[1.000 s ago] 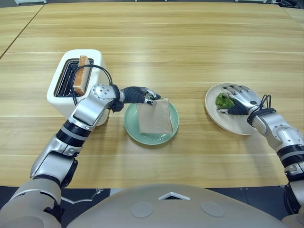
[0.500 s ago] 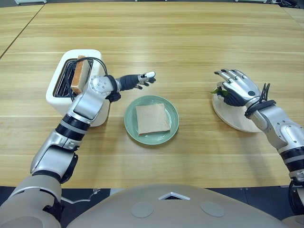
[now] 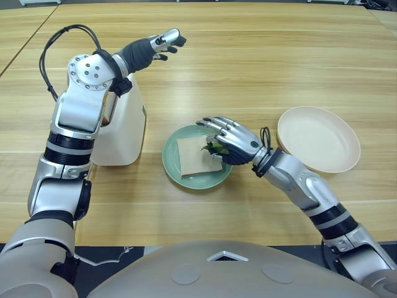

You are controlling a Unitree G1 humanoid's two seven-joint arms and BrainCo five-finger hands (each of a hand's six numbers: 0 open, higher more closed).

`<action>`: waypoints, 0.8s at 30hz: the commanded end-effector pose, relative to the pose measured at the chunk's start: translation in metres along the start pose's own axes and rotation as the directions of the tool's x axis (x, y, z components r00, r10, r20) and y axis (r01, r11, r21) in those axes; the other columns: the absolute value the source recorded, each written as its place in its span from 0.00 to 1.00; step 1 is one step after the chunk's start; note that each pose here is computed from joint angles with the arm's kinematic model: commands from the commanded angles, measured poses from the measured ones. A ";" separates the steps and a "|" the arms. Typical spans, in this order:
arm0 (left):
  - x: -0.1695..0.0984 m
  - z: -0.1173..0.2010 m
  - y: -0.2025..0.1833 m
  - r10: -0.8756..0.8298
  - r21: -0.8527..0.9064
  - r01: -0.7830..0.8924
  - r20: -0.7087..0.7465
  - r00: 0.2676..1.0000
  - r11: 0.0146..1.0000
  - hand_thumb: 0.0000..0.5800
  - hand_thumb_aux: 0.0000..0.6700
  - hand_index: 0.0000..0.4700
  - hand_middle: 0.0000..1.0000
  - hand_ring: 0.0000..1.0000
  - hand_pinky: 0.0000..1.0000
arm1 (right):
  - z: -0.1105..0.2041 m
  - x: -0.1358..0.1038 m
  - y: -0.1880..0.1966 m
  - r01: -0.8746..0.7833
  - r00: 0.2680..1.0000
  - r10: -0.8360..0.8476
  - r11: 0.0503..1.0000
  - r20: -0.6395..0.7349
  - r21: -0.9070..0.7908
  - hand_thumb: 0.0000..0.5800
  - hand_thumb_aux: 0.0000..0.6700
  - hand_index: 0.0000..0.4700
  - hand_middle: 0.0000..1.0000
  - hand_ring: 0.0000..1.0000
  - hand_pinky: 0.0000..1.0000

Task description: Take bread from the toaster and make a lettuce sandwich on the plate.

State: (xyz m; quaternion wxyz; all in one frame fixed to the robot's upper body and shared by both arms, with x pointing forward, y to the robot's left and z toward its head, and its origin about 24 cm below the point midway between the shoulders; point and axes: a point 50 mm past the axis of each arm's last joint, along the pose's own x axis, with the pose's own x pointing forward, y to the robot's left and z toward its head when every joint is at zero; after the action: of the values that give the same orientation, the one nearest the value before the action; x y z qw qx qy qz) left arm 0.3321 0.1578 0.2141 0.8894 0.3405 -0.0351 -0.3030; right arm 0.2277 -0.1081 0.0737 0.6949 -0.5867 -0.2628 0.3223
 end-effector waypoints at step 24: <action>-0.075 0.000 0.047 0.461 0.744 -0.221 -0.131 0.878 0.631 0.00 0.00 0.00 0.00 0.00 0.00 | 0.009 0.001 0.000 0.065 0.998 -0.065 0.998 0.008 0.019 0.00 0.00 0.00 0.00 0.00 0.00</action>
State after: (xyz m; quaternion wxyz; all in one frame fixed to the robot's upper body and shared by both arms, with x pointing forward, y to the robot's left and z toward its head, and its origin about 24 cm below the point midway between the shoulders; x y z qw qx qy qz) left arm 0.3079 0.2150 0.2371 0.8027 0.5842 -0.0636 -0.1017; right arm 0.2206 -0.0913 0.0588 0.6975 -0.5711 -0.2760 0.3333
